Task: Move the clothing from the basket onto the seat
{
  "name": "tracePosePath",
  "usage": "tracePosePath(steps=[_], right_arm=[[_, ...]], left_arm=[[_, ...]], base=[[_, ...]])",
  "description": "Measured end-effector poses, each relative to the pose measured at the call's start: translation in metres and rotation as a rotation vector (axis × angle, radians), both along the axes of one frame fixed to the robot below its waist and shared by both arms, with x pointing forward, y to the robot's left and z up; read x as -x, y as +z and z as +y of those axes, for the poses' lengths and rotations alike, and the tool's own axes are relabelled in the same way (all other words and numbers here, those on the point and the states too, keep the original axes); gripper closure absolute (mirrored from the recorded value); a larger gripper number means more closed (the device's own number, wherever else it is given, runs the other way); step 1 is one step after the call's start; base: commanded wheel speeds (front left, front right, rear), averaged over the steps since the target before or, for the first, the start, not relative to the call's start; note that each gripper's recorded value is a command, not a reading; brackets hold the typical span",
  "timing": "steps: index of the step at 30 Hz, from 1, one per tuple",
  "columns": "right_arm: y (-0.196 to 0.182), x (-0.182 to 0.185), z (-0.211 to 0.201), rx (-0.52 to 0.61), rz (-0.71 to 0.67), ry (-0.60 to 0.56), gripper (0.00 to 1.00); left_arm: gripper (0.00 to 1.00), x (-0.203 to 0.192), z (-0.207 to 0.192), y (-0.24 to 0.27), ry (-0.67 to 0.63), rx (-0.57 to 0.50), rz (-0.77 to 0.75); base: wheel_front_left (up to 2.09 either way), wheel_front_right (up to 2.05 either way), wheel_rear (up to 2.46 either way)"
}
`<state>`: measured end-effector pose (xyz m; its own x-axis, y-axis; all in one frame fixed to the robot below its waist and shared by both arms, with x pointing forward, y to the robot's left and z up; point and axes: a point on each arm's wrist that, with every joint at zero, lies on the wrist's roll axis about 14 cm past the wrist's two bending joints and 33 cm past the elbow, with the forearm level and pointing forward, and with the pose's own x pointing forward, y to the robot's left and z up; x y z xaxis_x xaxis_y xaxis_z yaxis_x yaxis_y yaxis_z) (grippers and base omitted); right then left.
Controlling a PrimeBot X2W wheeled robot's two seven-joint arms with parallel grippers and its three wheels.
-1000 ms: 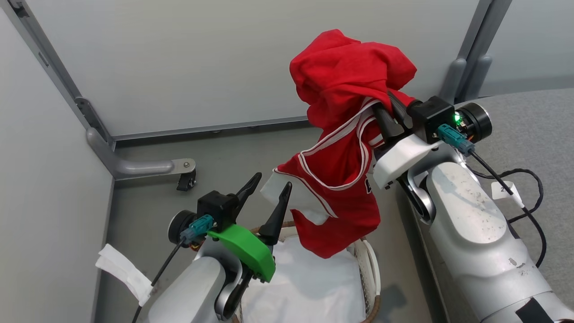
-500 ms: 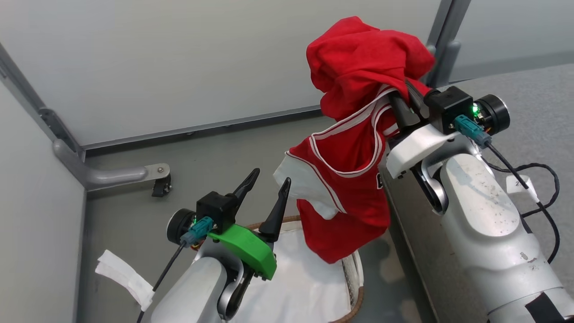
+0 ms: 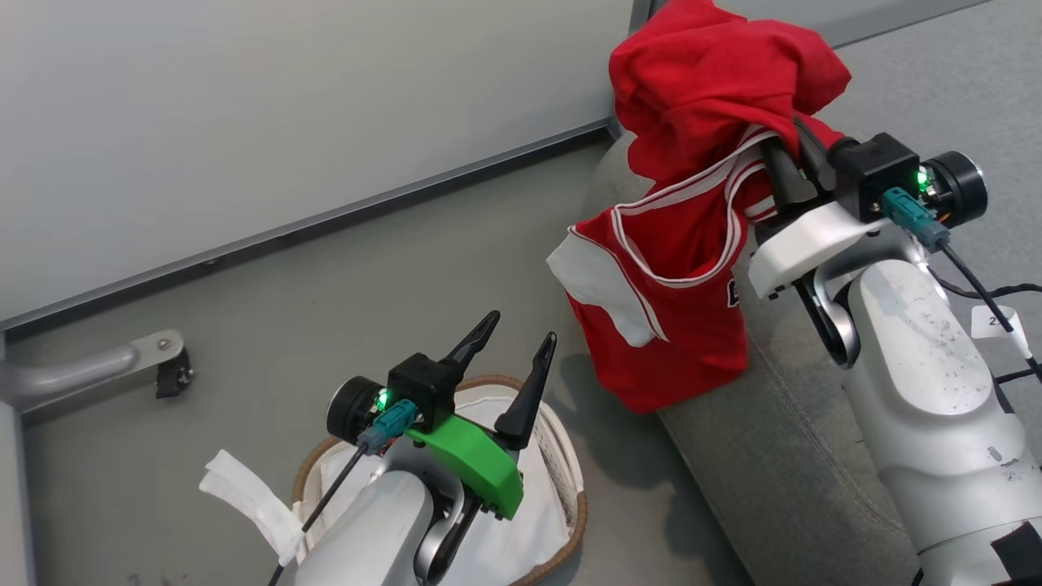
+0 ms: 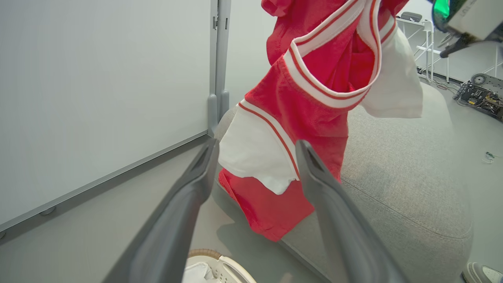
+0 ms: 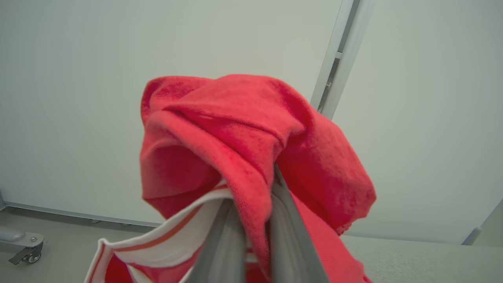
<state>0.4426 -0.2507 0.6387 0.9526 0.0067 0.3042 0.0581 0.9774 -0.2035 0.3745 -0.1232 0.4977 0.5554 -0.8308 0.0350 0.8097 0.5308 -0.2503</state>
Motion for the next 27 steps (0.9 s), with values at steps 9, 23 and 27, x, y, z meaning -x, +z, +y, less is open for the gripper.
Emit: tracePosePath(steps=[9, 23, 27], right_arm=[[-0.005, 0.011, -0.045, 0.031, 0.027, -0.112, 1.00], [0.116, -0.032, -0.088, 0.294, -0.134, -0.187, 1.00], [0.178, -0.037, -0.107, 0.372, -0.214, -0.250, 1.00]], left_arm=[[0.00, 0.016, -0.034, -0.015, -0.129, -0.001, 0.035], [0.00, 0.008, -0.023, -0.020, -0.108, 0.023, 0.048], [0.00, -0.003, -0.016, -0.017, -0.086, 0.038, 0.035]], base=[[0.00, 0.00, 0.00], [0.00, 0.00, 0.00], [0.00, 0.00, 0.00]])
